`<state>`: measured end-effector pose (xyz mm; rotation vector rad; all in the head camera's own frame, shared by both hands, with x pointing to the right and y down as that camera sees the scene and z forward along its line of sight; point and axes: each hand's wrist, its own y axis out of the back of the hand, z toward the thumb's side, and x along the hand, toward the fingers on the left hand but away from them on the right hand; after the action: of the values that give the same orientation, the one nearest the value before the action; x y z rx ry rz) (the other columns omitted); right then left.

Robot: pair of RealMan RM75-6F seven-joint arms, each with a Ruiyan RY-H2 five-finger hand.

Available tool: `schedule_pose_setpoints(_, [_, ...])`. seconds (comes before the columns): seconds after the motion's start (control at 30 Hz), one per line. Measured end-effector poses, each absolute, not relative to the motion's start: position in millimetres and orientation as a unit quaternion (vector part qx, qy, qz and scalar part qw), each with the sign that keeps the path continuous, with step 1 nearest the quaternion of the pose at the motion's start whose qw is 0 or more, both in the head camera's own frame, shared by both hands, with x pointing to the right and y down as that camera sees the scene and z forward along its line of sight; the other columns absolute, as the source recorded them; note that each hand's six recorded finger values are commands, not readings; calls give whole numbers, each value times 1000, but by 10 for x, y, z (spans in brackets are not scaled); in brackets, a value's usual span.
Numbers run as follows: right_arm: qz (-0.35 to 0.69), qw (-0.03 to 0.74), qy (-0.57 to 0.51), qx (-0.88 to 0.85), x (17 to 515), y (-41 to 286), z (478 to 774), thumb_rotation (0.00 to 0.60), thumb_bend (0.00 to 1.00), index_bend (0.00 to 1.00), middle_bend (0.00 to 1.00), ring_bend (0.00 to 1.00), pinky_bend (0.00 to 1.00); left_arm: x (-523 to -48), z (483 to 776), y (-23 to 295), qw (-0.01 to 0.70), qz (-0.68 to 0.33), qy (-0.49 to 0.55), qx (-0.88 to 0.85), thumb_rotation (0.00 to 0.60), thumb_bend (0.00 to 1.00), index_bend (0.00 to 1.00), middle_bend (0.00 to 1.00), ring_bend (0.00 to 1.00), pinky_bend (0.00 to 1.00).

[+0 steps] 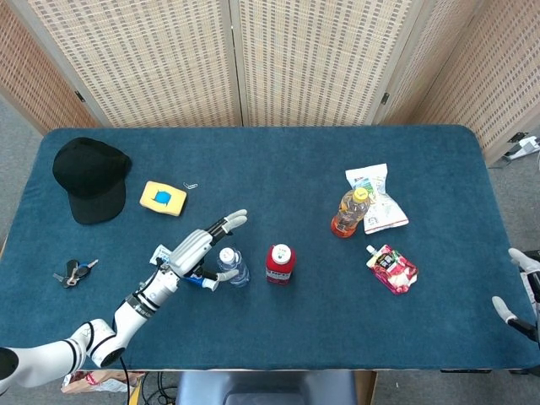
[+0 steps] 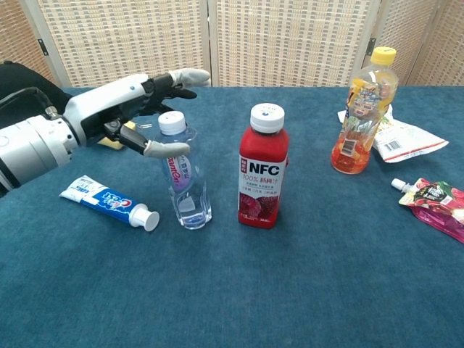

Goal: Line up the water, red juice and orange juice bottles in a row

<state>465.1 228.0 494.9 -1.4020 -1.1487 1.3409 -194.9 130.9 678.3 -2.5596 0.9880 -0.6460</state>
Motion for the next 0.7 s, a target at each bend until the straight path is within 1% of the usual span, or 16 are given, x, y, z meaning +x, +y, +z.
schedule_pose_setpoints(0.17, [537,428,-460,-563,4653,2276,4964,600,207,218,329,223,258,-1984,6664,1291,147,-221,354,-897,600,205,0,0,31,206])
schedule_pose_setpoints(0.4, [537,423,-462,-565,4661,2277,4995,600,207,218,329,223,257,-2096,6441,1235,107,-202,383,-895,600,204,0,0,33,206])
schedule_pose_setpoints(0.53, [536,423,-460,-567,4658,2272,4996,600,207,218,329,223,257,-2245,6302,1132,111,-201,407,-884,600,204,0,0,33,206])
schedule_pose_setpoints(0.7, [534,423,-455,-574,4628,2251,5007,600,206,218,329,223,257,-2537,6208,983,127,-223,446,-858,600,204,0,0,33,206])
